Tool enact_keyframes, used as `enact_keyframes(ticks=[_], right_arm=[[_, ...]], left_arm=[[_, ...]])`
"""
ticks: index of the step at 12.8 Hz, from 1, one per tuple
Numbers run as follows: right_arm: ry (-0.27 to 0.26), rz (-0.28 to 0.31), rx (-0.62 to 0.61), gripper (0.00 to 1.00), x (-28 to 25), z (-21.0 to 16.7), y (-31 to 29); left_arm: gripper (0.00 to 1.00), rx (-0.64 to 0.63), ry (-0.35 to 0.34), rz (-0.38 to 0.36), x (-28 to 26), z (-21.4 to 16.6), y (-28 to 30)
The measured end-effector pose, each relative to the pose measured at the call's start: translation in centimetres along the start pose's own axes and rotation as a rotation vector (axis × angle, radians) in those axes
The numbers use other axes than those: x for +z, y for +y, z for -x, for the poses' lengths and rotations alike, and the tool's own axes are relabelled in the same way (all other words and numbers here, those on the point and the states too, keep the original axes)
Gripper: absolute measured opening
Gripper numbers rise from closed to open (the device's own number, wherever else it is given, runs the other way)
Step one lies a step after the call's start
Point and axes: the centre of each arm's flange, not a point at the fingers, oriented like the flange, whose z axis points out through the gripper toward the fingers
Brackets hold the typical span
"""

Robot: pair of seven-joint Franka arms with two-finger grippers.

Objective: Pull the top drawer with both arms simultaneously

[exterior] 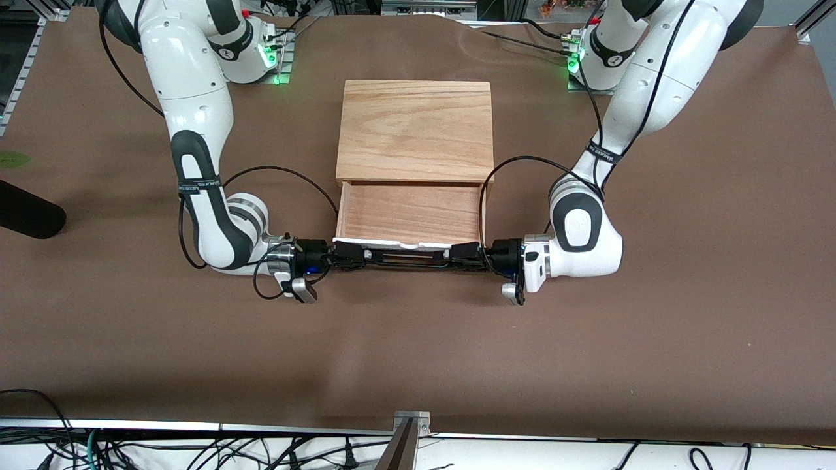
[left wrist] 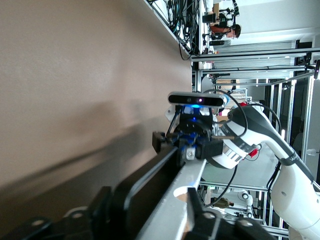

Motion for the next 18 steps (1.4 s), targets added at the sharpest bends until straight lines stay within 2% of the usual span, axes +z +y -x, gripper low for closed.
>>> enact_keyframes(ticks=[1, 2, 3, 5, 7, 9, 11, 14, 16, 18], right_arm=[[0.021, 0.007, -0.008, 0.34, -1.0, -0.8, -0.1], [0.035, 0.007, -0.015, 0.48, -1.9, -1.4, -0.3], [0.044, 0.006, -0.019, 0.57, -2.4, -1.8, -0.4], [0.054, 0.022, -0.024, 0.8, -2.7, -2.1, -0.4], [0.044, 0.091, -0.049, 1.0, -3.4, -2.6, -0.3], [0.012, 0.188, -0.097, 1.0, -4.7, -3.5, -0.7], [-0.032, 0.292, -0.137, 1.0, -6.8, -4.8, -1.5], [-0.129, 0.542, -0.185, 1.0, -10.7, -8.2, -5.1], [-0.16, 0.722, -0.162, 1.0, -13.3, -10.2, -8.3], [-0.168, 0.885, -0.11, 1.0, -14.2, -11.4, -11.5]], left_arm=[[0.84, 0.001, -0.001, 0.0, 0.0, 0.0, -0.1], [0.93, 0.001, -0.001, 0.0, 0.0, 0.0, -0.1], [1.0, 0.001, -0.001, 0.0, 0.0, 0.0, -0.1], [1.0, 0.003, 0.001, 0.0, 0.0, 0.0, 0.0], [1.0, 0.024, -0.007, -0.015, -0.4, -0.2, 0.1], [1.0, 0.103, -0.055, -0.094, -1.5, -0.5, 0.9], [1.0, 0.17, -0.071, -0.158, -3.6, -1.4, 1.9], [1.0, 0.252, -0.066, -0.213, -6.2, -3.0, 4.1], [1.0, 0.274, -0.048, -0.228, -8.5, -4.0, 5.8], [1.0, 0.283, -0.084, -0.294, -11.8, -4.4, 7.7]])
